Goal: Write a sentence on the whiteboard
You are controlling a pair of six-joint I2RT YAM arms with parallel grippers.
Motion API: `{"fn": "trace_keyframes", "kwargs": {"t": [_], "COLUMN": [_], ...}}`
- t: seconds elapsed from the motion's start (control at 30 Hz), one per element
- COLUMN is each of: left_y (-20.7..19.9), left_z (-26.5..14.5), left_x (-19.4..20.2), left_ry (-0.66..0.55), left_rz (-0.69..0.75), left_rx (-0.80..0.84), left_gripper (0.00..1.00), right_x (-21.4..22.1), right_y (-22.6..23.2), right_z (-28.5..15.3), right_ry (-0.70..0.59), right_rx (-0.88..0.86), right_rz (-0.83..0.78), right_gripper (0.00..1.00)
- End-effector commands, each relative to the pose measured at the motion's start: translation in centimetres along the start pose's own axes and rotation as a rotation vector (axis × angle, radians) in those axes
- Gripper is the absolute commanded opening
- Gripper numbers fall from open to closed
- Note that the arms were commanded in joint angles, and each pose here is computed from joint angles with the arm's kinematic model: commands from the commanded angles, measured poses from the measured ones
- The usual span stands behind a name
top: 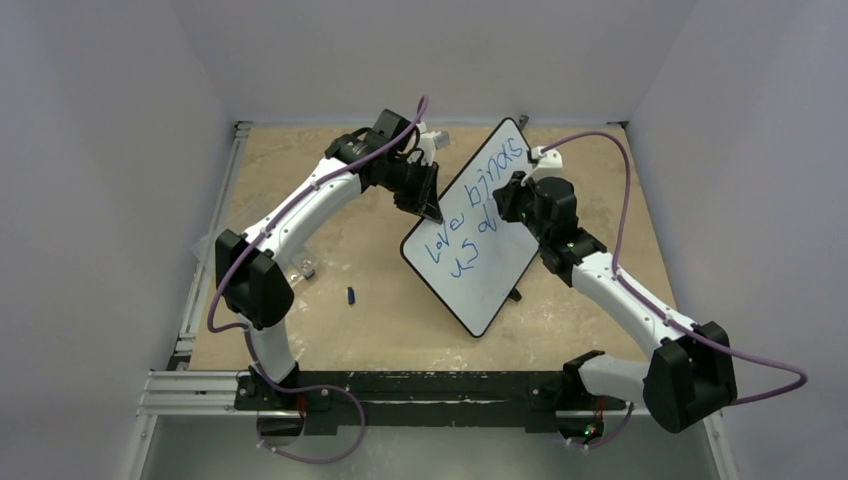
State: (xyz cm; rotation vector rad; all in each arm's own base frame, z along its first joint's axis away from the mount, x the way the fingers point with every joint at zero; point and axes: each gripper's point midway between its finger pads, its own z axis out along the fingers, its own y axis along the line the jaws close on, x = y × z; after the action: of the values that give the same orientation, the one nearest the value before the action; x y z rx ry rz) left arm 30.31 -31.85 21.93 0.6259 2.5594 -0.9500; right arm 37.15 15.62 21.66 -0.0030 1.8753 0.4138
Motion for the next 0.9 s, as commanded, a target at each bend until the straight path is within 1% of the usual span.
{"fn": "trace_keyframes", "kwargs": {"t": [0.0,0.43,0.63,0.87], "left_y": [1.8,1.8,1.8,1.8], "left_z": [0.8,0.9,0.9,0.9], "left_x": [1.7,1.7,1.6,1.7], "left_ry": [0.047,0.049,0.048,0.049], "left_rz": [0.107,0.104,0.103,0.104], "left_rx": [-0.107,-0.104,-0.105,-0.105], "left_gripper": [0.00,0.00,0.00,0.00], "right_x": [-1.1,4.5,5.6,5.8], "right_y": [0.2,-1.6,-2.0,-2.4], "right_z": [0.1,-1.8,-2.5,-2.5], "right_ry": [-0.046,0.039,0.055,0.060], "right_rx": [-0.013,0.008,0.015,0.036], "right_rz": [-0.004,0.018,0.024,0.025], "right_gripper": [0.00,0.00,0.00,0.00]}}
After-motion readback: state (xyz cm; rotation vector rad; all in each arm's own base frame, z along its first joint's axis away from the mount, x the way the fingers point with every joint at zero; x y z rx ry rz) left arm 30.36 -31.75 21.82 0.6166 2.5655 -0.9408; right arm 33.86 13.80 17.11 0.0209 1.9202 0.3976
